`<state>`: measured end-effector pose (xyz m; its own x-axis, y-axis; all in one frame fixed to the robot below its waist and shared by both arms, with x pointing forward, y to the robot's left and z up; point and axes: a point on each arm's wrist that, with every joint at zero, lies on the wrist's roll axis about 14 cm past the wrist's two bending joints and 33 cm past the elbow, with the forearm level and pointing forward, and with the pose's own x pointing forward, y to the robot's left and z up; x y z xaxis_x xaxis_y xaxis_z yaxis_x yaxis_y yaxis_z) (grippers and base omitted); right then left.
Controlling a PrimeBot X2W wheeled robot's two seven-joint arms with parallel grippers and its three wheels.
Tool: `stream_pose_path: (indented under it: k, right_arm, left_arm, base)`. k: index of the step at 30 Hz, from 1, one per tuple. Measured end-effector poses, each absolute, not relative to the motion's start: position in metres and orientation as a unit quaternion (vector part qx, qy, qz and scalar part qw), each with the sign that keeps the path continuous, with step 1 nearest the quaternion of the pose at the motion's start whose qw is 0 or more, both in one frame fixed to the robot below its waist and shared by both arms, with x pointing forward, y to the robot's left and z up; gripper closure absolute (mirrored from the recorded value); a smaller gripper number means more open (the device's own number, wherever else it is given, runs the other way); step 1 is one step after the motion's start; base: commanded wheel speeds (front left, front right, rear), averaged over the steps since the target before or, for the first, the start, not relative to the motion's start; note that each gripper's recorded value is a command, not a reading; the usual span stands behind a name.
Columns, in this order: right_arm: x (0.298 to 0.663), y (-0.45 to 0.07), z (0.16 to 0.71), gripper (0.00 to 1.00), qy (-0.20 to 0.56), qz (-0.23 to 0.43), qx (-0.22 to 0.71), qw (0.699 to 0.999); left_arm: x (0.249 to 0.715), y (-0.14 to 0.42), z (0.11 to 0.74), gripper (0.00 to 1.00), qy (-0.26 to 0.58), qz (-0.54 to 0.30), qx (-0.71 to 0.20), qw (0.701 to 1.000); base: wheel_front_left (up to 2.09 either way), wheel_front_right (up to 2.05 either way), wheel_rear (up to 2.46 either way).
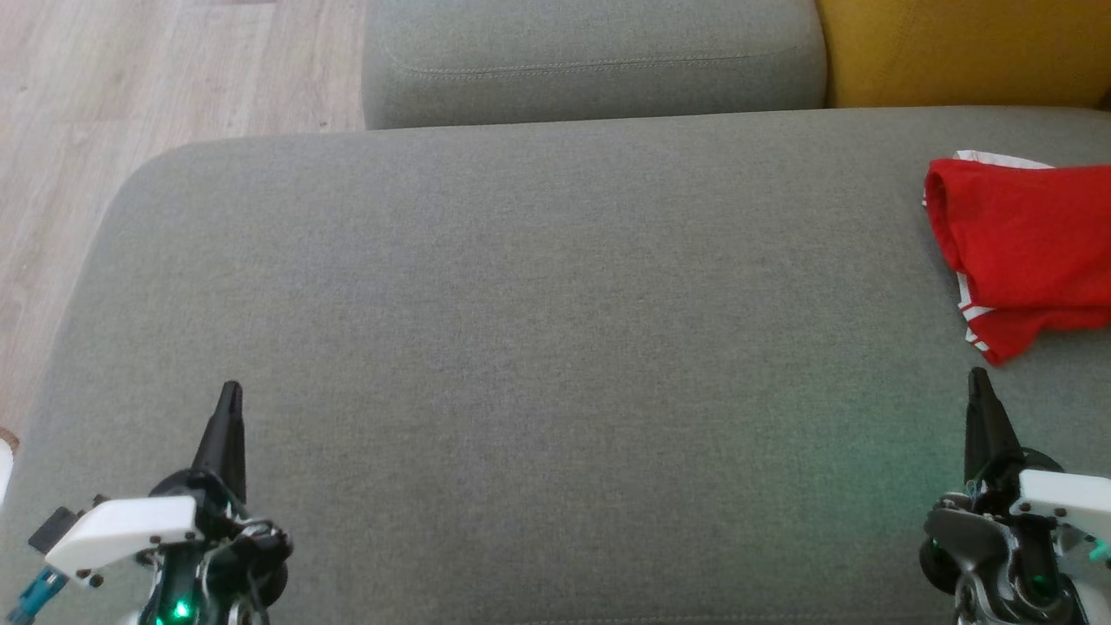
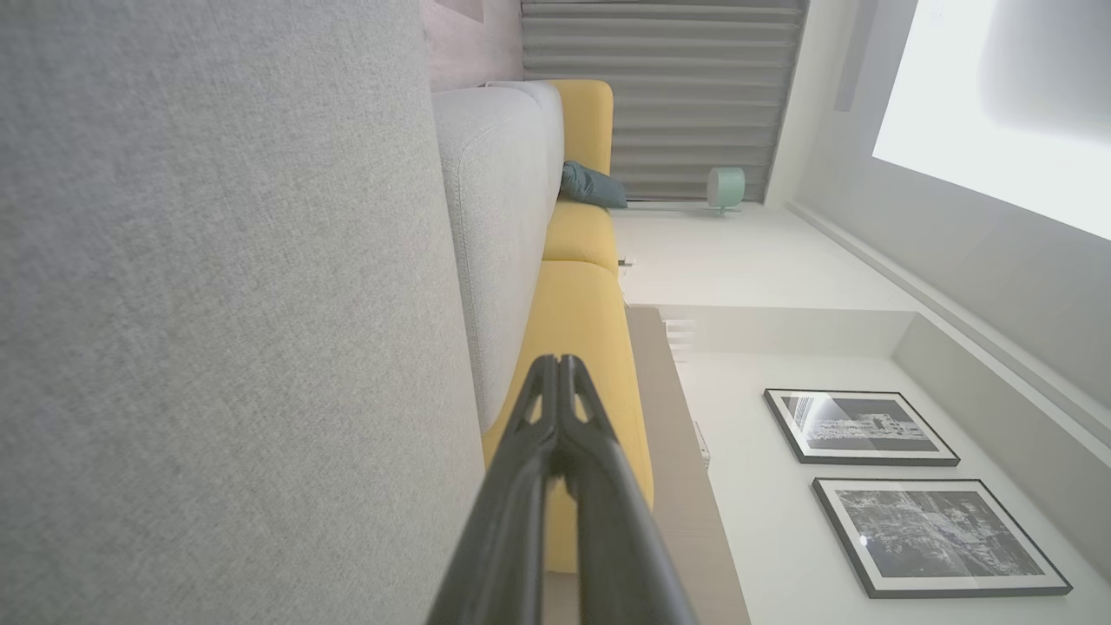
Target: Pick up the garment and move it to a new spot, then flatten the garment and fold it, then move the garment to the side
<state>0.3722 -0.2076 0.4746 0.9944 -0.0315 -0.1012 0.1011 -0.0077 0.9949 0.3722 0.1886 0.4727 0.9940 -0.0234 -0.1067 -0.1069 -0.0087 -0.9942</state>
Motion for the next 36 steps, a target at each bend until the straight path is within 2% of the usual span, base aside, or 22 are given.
stream_pose_path:
  k: [36]
  right_arm:
    - [0.3722, -0.2076, 0.4746, 1.00, 0.025, -0.047, 0.708, 0.704]
  left_arm:
    - [0.3722, 0.1908, 0.4729, 1.00, 0.043, 0.032, -0.711, 0.702]
  base:
    - [0.00, 0.00, 0.00]
